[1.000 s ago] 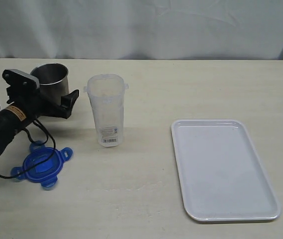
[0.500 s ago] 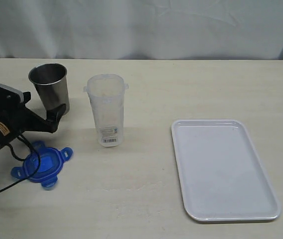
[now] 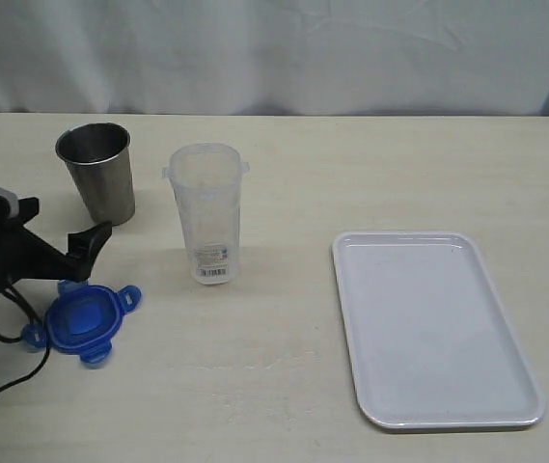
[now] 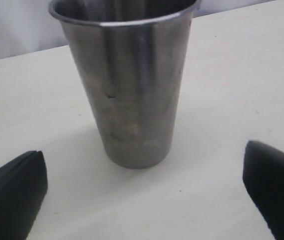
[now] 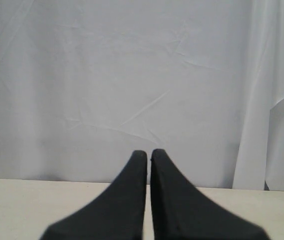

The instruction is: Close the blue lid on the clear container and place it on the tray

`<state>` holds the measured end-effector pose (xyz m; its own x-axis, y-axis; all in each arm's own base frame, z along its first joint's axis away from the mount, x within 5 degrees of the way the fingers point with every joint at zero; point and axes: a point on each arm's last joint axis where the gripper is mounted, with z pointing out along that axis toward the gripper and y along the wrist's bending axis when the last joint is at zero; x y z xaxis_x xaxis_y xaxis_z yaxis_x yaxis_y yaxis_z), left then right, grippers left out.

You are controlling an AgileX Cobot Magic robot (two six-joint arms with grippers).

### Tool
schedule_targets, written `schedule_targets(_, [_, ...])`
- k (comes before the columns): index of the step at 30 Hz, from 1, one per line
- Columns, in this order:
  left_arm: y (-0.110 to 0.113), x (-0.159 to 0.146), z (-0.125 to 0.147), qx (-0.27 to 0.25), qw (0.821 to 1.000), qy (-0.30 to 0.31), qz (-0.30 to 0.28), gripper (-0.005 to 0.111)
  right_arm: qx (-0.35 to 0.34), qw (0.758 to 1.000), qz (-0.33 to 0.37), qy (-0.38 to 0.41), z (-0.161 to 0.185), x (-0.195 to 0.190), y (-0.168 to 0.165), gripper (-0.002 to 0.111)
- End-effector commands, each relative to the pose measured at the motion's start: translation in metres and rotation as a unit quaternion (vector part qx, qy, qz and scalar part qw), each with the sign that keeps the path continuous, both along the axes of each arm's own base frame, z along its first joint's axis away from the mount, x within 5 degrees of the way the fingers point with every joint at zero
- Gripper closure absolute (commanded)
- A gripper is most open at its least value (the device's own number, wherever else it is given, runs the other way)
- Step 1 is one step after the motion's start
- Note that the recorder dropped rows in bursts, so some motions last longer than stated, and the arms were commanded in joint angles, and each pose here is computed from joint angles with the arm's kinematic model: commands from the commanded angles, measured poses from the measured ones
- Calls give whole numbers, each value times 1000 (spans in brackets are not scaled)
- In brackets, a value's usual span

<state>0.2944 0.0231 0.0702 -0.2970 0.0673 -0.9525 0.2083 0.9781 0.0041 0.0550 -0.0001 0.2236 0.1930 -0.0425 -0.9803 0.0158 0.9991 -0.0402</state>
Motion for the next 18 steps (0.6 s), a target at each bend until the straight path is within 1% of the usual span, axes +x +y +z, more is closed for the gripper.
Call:
schedule_targets(1, [0,-22,18,-2,1000,-9,10,2,4,1000,-1,4,-1,0,0,104])
schedule_targets(3, [-3,-33,21,-5,1000,-2,6,2,4,1000,-1,4,-1,0,0,104])
schedule_targets(4, [-6,-38,23,-7,1000,0,-8,2,4,1000,-1,4,-1,0,0,104])
schedule_targets(8, [-25,-61,37,0,995,-8,-101,2,4,1000,-1,4,-1,0,0,104])
schedule_targets(12, [-45,-83,53,-21,978,-14,-205,2,4,1000,-1,4,-1,0,0,104])
schedule_targets(14, [-53,-92,60,-10,965,-25,-260,2,4,1000,-1,4,-1,0,0,104])
schedule_targets(15, [-55,-95,64,-3,961,-33,-276,2,4,1000,-1,4,-1,0,0,104])
schedule_targets(16, [-56,-96,68,-7,960,-37,-277,2,4,1000,-1,4,-1,0,0,104])
schedule_targets(17, [-55,-96,72,-16,963,-38,-265,2,4,1000,-1,4,-1,0,0,104])
schedule_targets(18, [-49,-93,72,-24,974,-17,-224,2,4,1000,-1,4,-1,0,0,104])
